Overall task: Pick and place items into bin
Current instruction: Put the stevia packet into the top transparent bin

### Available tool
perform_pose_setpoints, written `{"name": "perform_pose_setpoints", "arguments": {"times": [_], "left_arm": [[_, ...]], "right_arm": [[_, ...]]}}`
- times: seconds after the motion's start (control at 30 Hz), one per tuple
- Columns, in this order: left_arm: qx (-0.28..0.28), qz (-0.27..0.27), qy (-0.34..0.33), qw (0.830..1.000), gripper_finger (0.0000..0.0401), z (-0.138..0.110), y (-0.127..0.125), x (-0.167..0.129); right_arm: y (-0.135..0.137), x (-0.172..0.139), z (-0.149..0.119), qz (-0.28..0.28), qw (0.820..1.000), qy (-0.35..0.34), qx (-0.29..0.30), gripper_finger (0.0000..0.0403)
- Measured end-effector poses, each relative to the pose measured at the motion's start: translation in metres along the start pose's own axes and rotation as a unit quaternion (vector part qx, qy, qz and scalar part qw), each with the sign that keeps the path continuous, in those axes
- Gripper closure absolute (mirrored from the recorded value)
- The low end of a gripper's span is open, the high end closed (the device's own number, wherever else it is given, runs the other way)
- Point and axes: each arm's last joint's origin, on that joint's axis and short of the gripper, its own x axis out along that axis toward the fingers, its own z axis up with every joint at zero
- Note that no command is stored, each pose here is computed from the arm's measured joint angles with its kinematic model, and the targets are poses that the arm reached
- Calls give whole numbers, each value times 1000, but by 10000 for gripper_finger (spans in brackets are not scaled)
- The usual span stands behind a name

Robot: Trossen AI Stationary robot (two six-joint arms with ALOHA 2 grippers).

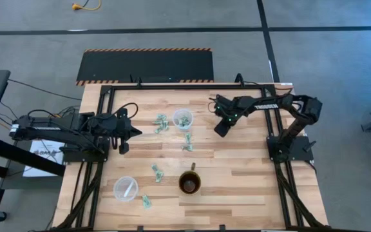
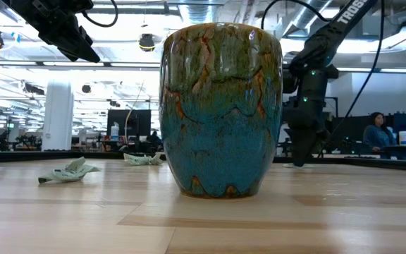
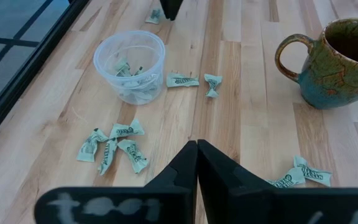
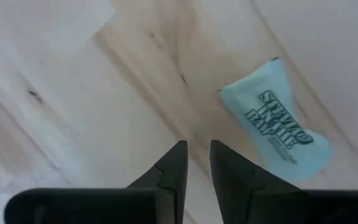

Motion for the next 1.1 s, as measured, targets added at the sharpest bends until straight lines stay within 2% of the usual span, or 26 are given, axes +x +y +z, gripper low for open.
{"name": "perform_pose_setpoints", "arguments": {"times": [0.3,0.47,0.67,0.87,1.1], "left_arm": [[0,0,0,1000,401,0,0,0],[0,0,0,1000,401,0,0,0],[0,0,0,1000,401,0,0,0],[0,0,0,1000,401,0,0,0],[0,0,0,1000,401,0,0,0]], "right_arm": [[6,0,-1,-93,994,-15,-54,339],[10,-9,8,-92,994,-24,-58,339],[18,-22,22,-87,991,-43,-96,339],[9,-24,23,-90,991,-34,-95,336],[1,-24,18,-86,993,-2,-85,287]]}}
